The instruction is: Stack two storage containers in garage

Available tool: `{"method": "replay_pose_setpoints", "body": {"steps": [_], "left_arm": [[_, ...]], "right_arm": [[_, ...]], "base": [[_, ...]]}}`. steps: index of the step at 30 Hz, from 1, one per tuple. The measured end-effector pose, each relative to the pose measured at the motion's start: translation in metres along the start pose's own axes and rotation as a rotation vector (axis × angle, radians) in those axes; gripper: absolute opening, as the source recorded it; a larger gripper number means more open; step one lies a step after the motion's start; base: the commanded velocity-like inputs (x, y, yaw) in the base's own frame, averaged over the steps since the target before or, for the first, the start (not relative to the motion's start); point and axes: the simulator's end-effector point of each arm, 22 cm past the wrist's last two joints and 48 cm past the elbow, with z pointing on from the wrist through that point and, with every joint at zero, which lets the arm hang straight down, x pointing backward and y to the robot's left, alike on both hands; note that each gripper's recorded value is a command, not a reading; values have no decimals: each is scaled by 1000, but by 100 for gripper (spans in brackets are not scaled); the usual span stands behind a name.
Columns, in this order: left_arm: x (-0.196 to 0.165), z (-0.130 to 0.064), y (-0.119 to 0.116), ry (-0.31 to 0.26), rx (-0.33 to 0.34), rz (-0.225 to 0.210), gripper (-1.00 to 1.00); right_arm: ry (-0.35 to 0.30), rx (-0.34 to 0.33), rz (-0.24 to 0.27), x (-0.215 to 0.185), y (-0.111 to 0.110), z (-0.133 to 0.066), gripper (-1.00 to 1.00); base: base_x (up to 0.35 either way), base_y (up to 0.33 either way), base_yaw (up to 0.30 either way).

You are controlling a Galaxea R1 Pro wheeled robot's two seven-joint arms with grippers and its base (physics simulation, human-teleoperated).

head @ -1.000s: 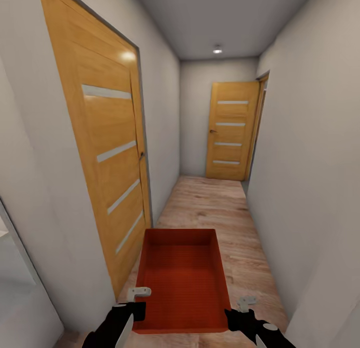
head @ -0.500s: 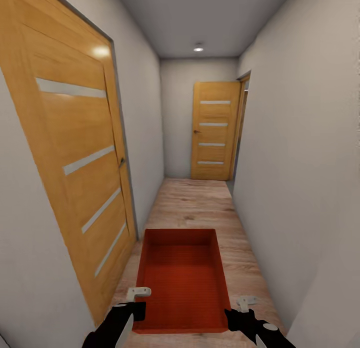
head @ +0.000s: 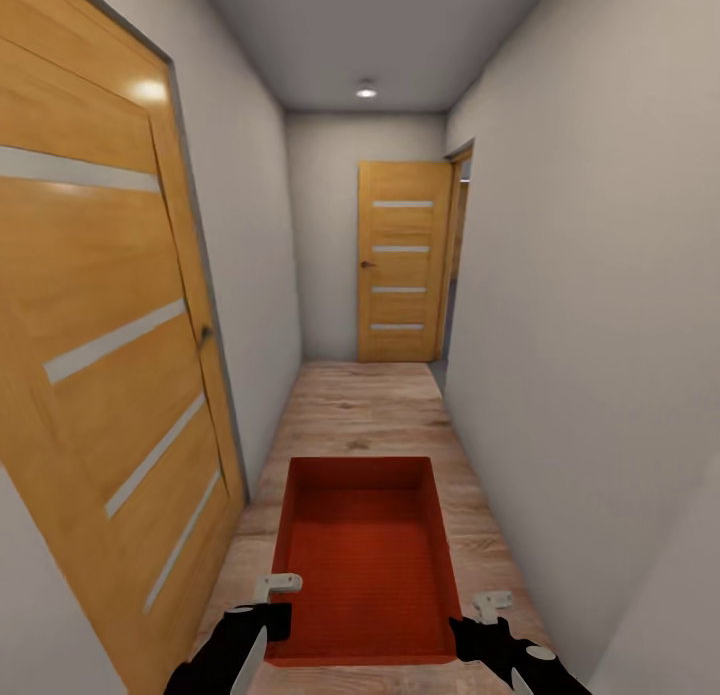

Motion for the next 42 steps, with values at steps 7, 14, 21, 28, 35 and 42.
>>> {"method": "replay_pose_setpoints", "body": {"steps": [7, 14, 21, 28, 35, 42], "left_arm": [[0, 0, 0, 0, 0, 0, -100], [0, 0, 0, 0, 0, 0, -100], [0, 0, 0, 0, 0, 0, -100], [0, 0, 0, 0, 0, 0, -100], [1, 0, 0, 2, 0, -1, -100], [1, 0, 0, 2, 0, -2, -100]], "right_arm": [[0, 0, 0, 0, 0, 0, -100], [0, 0, 0, 0, 0, 0, -100], [0, 0, 0, 0, 0, 0, -100], [0, 0, 0, 0, 0, 0, -100], [1, 0, -1, 1, 0, 0, -100], [1, 0, -1, 1, 0, 0, -100]], "base": [[327, 73, -2], [327, 14, 0], [327, 1, 0], [327, 0, 0], [327, 0, 0], [327, 0, 0]]}}
